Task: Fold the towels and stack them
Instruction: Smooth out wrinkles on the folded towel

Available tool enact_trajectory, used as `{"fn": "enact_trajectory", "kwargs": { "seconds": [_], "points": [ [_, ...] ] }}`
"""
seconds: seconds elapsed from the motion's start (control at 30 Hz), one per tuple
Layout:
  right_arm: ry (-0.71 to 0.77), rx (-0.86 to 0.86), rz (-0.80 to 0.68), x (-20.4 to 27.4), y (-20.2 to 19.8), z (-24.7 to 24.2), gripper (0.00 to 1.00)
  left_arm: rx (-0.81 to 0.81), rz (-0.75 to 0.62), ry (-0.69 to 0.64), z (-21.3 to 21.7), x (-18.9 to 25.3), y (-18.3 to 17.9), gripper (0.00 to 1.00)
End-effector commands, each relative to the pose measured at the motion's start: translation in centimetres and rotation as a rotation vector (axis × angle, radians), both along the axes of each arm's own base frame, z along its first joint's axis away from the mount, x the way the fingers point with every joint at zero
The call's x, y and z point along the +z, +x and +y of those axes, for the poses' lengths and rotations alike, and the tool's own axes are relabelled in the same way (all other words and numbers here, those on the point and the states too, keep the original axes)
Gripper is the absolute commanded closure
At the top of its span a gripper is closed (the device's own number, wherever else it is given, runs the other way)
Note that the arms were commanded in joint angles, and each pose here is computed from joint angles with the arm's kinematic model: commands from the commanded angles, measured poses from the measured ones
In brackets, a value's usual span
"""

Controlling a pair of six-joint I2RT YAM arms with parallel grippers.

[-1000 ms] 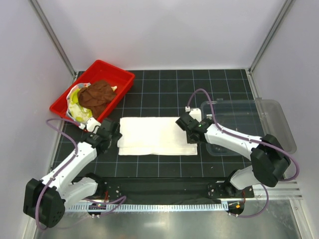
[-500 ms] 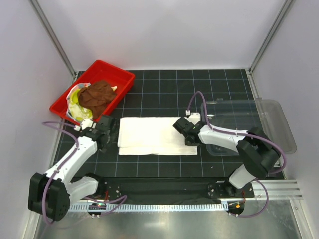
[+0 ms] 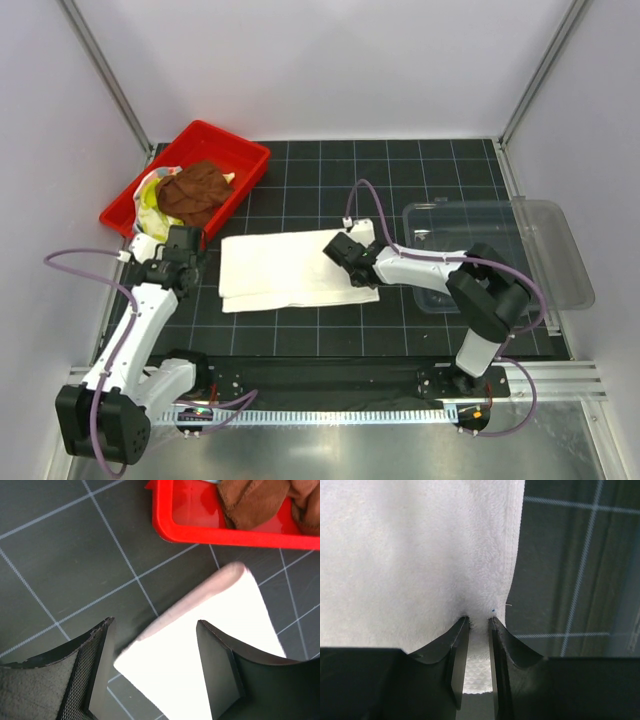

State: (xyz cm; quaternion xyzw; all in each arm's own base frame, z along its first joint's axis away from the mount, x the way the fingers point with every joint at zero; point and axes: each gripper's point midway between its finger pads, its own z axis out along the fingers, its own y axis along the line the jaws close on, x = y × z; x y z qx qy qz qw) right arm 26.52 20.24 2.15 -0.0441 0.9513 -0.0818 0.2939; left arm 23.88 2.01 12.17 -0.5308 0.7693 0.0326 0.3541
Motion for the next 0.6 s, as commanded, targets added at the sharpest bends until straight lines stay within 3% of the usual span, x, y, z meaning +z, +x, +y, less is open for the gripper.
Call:
{"fn": "enact_trajectory", "kwargs": {
  "seconds": [0.0,0.13,0.3,0.57],
  "points": [
    [0.184,0.104,0.078,-1.6,-0.4,6.0,0.68,-0.064,-0.01,0.017,-0.2,-0.4,0.3,0.32],
    [0.171,0.091,0.069,0.7,0.2,6.2,0.68,-0.135,-0.018,-0.018,-1.3,-1.1,0.5,0.31],
    [0.158,-0.088,0.003,5.1,1.1,3.8,0.62,-0.242,0.022,-0.042,-2.7,-1.0,0.8,0.3],
    [0.356,-0.29,-0.017,5.3,0.3,2.8,0.56,-0.28,0.095,-0.053,-3.2,-3.6,0.8,0.3]
  ]
}}
